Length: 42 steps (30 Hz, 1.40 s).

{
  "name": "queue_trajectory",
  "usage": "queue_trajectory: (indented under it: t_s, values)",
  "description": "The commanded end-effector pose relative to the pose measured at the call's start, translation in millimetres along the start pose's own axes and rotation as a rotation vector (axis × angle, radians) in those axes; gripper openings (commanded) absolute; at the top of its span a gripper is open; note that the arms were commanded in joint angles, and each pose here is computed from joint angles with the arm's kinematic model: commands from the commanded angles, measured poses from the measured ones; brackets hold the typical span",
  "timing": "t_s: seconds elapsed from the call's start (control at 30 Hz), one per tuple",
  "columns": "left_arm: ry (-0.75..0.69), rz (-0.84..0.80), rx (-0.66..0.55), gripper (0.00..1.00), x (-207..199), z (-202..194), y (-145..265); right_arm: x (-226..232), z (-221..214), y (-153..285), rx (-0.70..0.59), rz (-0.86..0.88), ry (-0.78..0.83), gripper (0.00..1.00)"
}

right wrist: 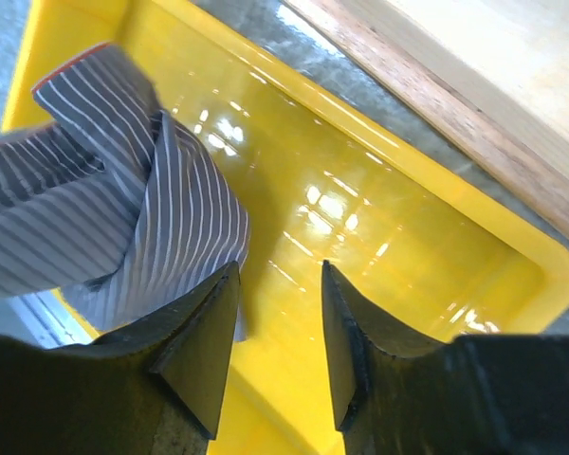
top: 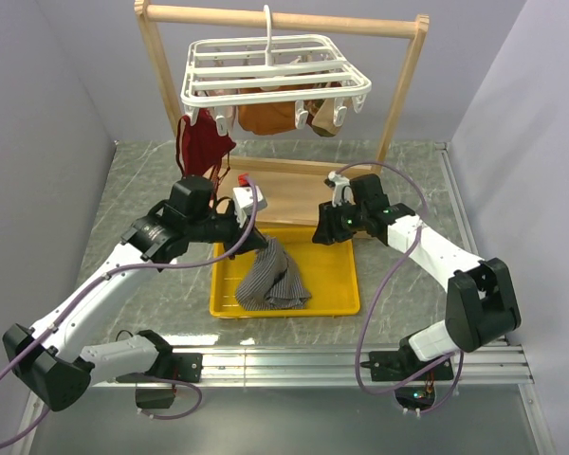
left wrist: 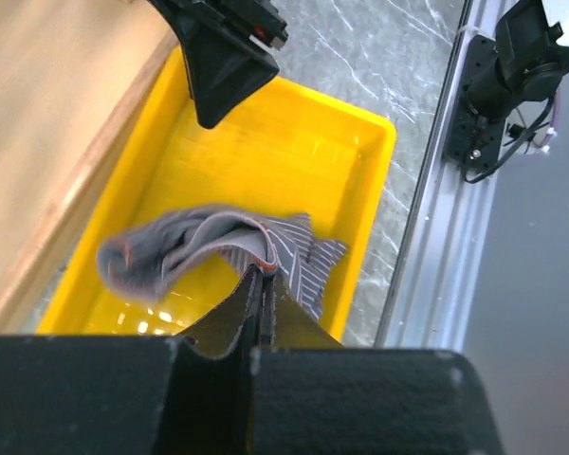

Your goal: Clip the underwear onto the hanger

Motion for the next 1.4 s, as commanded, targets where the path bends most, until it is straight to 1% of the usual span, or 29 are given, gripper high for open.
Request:
queue_trajectory:
  t_s: [0.0,0.07,0.13,0.23,0.27,0.33,0.47,0.63,0.7,0.73,0.8,0.93,0.97,1.07,1.17,1.23,1.3,1.33,1.37]
  values:
    - [0.101,0.032,0.045,0.0,-1.4,-17.5,2.0,11.7,16.8,-0.1,-0.066,0.052,0.006,0.48]
    - [0.118,0.055,0.092,0.0,4.5,-34.8,-3.3,17.1,18.0,-7.4,-0.053,0.071,-0.004,0.49]
    - [0.122,0.057,0.112,0.0,7.3,-44.8,-6.1,21.4,21.5,-16.3,-0.049,0.08,0.003,0.49]
    - [0.117,0.052,0.128,0.0,8.6,-60.3,-9.9,36.0,21.7,-32.4,-0.046,0.093,0.04,0.49]
    - [0.111,0.045,0.138,0.0,7.2,-66.6,-10.9,47.9,18.3,-38.9,-0.032,0.11,0.069,0.49]
    - [0.101,0.046,0.141,0.0,7.8,-70.6,-11.2,55.6,19.7,-52.9,-0.024,0.111,0.097,0.49]
    - [0.047,-0.045,0.182,0.0,-4.6,-85.0,-8.8,74.0,20.1,-79.2,-0.002,0.121,0.15,0.49]
    - [0.068,-0.098,0.295,0.0,-16.9,-115.9,-0.6,100.7,26.1,-99.0,0.0,0.138,0.239,0.49]
    - [0.054,-0.091,0.301,0.0,-17.1,-119.0,2.6,107.3,29.2,-102.0,-0.007,0.145,0.273,0.49]
    - [0.052,-0.079,0.284,0.0,-16.6,-116.0,3.0,114.1,26.8,-103.6,-0.003,0.153,0.292,0.5]
    - [0.049,-0.074,0.286,0.0,-15.6,-115.7,3.1,120.0,25.8,-106.1,-0.005,0.157,0.328,0.52]
    - [0.063,-0.088,0.294,0.0,-16.4,-115.2,2.0,135.3,18.5,-114.9,0.0,0.16,0.403,0.61]
    - [0.061,-0.087,0.29,0.0,-15.8,-114.5,1.7,132.2,13.5,-121.5,0.018,0.143,0.415,0.62]
    - [0.054,-0.078,0.28,0.0,-13.8,-109.7,1.6,135.5,10.6,-137.5,0.049,0.121,0.463,0.64]
    - [0.06,-0.078,0.278,0.0,-12.8,-107.3,1.8,130.0,9.5,-149.6,0.053,0.079,0.481,0.64]
    - [0.07,-0.074,0.274,0.0,-12.9,-106.7,2.6,123.9,9.9,-158.5,0.053,0.036,0.489,0.62]
    - [0.078,-0.061,0.271,0.0,-10.4,-107.2,4.2,119.3,9.7,-163.3,0.064,0.012,0.483,0.58]
    - [0.079,-0.058,0.268,0.0,-9.9,-106.7,5.0,116.0,10.1,-162.9,0.066,-0.002,0.482,0.45]
    - [0.081,-0.042,0.261,0.0,-7.1,-106.0,7.1,115.1,10.7,-157.9,0.059,-0.01,0.476,0.36]
Point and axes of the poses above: each gripper's point midway between its finger pads, its own y axis back along the fingers, its own x axis along the line the jaws close on, z = x × y, the point moved 3 cm from there along y, back along the fingers, and after that the axes turned 3 degrees about -y, right-handed, at the moved point
